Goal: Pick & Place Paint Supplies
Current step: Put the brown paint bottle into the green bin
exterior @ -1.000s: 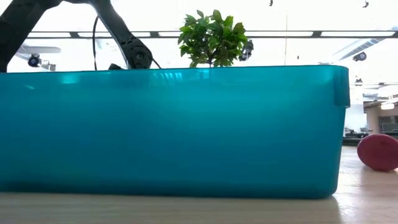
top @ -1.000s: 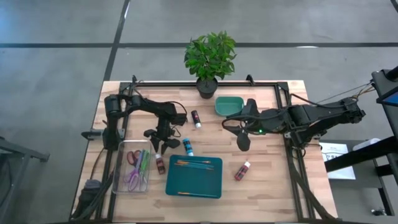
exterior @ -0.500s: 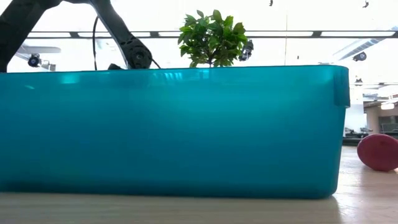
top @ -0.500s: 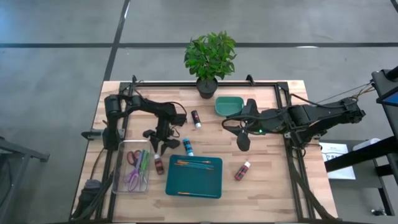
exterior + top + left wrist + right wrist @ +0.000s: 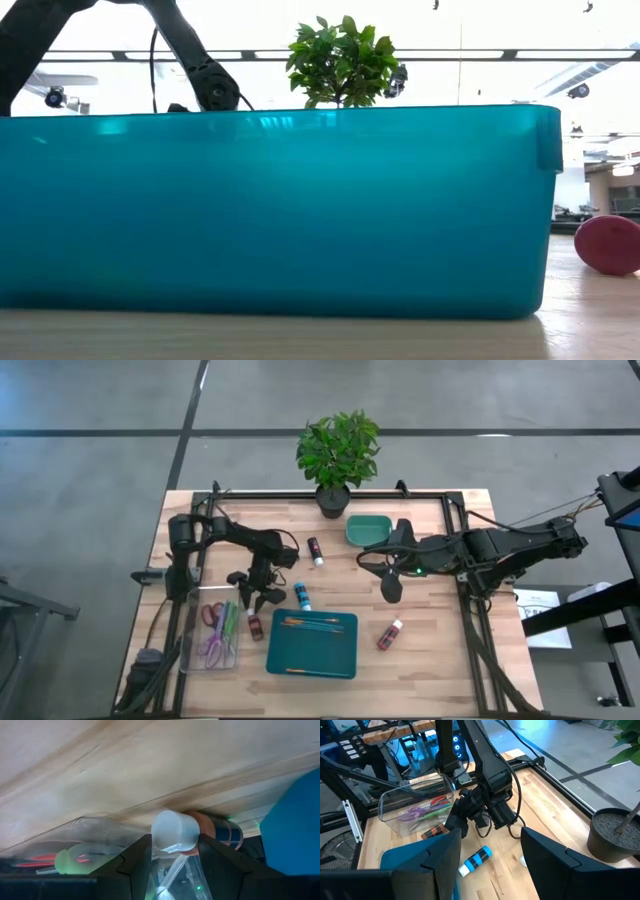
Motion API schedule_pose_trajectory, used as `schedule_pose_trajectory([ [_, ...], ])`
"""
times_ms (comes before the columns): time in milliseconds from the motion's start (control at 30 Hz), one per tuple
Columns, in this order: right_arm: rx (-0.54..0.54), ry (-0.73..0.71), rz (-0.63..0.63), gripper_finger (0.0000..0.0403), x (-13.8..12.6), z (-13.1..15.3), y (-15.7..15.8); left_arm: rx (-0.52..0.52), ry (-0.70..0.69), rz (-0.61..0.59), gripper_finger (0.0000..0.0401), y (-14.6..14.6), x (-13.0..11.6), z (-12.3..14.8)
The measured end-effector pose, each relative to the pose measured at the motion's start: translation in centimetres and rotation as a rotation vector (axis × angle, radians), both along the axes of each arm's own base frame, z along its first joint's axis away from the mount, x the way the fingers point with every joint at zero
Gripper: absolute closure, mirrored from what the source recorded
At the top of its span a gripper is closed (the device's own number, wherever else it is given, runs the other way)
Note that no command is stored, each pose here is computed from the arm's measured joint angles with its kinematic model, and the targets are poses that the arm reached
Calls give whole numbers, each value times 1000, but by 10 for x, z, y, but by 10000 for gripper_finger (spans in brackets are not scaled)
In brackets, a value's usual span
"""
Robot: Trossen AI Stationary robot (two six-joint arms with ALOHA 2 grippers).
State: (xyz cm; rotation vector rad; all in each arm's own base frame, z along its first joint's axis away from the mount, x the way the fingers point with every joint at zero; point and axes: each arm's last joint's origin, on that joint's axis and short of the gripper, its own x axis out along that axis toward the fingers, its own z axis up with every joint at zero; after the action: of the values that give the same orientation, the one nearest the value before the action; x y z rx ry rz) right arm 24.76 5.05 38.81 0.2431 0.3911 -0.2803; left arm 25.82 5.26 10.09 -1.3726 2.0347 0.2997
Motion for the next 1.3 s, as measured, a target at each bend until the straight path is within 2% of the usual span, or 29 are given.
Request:
schedule_pose_trajectory([
  [433,13,2,-5,199,0,-2,0,-14,-20,-3,230,-4,2,0],
  [767,26,4,-3,199,0,-3,2,22,-88,32,230,-2,11,-5],
  [1167,34,3,-6,199,0,-4,2,12,-88,37,231,-3,11,-5],
  [1300,36,2,-7,199,0,-4,2,12,-88,37,245,-3,11,-5],
])
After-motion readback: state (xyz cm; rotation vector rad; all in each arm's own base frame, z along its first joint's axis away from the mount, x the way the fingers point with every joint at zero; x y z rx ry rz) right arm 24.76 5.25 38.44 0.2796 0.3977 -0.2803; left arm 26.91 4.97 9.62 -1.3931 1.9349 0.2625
